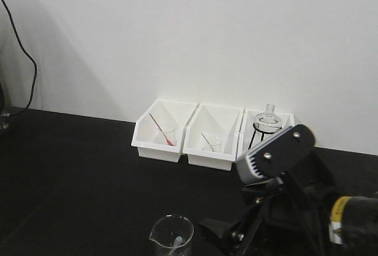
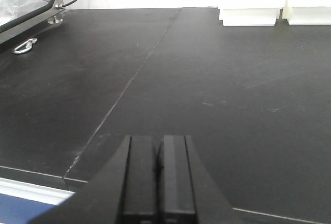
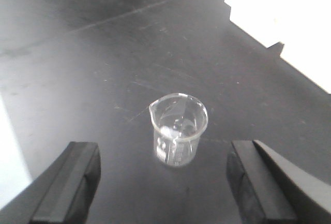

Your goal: Grab transparent chemical and place on left bench

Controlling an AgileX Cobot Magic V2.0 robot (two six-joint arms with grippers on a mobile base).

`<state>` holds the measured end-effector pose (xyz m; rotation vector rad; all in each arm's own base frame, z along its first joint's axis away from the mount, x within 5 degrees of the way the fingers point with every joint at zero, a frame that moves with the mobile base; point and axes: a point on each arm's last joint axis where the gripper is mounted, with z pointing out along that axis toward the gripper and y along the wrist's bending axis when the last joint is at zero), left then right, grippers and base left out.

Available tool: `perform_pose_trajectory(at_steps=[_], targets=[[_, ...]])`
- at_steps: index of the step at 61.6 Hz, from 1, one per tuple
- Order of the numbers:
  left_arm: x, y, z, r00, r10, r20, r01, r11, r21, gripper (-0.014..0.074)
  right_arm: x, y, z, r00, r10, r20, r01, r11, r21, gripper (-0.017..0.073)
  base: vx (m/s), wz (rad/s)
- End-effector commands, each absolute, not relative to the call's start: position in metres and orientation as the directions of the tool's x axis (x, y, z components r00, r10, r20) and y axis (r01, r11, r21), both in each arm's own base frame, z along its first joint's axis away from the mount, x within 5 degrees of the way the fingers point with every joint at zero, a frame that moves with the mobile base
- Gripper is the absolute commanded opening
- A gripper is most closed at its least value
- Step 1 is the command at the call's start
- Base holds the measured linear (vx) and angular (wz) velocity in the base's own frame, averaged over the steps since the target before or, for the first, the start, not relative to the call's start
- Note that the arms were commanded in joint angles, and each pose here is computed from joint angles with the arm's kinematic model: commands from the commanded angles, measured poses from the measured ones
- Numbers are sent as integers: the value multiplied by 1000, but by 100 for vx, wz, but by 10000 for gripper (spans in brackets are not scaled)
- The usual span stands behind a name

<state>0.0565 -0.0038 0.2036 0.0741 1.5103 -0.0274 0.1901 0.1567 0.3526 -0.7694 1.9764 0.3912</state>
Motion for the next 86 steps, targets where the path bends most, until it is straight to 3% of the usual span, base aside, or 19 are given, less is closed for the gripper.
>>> perform_pose_trajectory(at_steps=[1,9,16,27,41,48,60,73,80,86], targets=[[55,-4,206,141,14,-990,63,998,23,-3,177,146,384,-268,-281,-922,-653,756,-40,540,0,0],[55,-4,206,141,14,-990,63,998,23,-3,164,134,398,-218,-252,-943,-650,758,-52,539,0,0],[55,-4,206,141,14,-990,63,998,23,-3,156,123,408,-121,-304,-945,-633,757,-163,523,0,0],[55,-4,206,141,14,-990,63,998,23,-3,144,104,414,-36,-341,-939,-584,770,-257,400,0,0],[55,-4,206,141,14,-990,63,998,23,-3,114,33,380,58,-205,-977,-262,941,-213,115,0,0],[55,-4,206,141,14,-990,63,998,23,-3,92,10,351,66,-236,-970,-99,965,-242,-9,0,0],[55,-4,206,141,14,-990,63,998,23,-3,62,-4,280,-10,-220,-975,43,975,-220,-8,0,0],[55,-4,206,141,14,-990,63,998,23,-3,56,-2,193,-26,-96,-995,20,995,-97,-7,0,0],[55,-4,206,141,14,-990,63,998,23,-3,56,-1,192,-56,21,-998,14,1000,20,-7,0,0],[55,-4,206,141,14,-990,63,998,23,-3,56,-1,190,-60,21,-998,15,1000,20,-7,0,0]])
